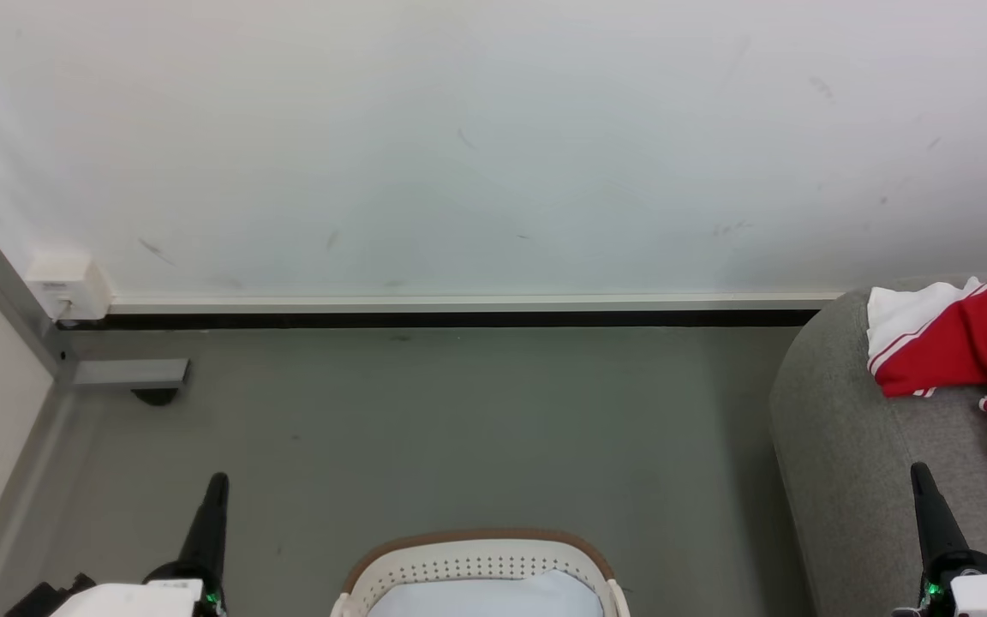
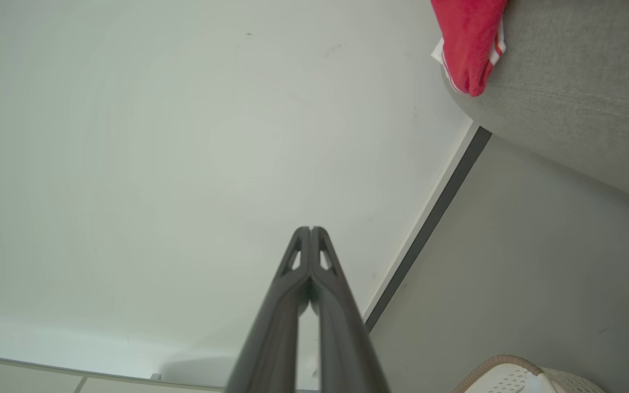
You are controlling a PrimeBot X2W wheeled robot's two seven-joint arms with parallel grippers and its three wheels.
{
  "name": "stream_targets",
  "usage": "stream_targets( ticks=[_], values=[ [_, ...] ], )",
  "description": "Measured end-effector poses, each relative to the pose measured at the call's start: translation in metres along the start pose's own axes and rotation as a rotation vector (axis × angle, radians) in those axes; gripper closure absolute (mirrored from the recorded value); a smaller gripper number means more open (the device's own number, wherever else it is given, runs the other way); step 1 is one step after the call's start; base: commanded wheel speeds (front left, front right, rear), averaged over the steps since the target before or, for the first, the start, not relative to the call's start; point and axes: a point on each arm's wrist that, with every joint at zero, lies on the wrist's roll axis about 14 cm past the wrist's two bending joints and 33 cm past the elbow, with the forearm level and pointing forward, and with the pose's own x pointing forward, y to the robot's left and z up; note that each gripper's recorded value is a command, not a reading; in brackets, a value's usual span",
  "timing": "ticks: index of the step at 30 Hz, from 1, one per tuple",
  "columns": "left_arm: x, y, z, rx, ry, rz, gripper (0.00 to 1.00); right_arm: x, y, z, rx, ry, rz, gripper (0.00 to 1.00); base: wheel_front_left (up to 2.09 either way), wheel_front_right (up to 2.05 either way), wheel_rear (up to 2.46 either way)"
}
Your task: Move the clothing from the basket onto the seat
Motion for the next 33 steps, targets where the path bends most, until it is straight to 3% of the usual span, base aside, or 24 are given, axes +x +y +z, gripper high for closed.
stream_targets(
  ticks=[33],
  values=[
    [0.0031,-0.0061,0.008,-0.189,-0.006,-0.03,1.0,0.0073,0.0044,0.0021,0.183,0.003,0.02,1.0,0.0,0.0,0.0]
  ],
)
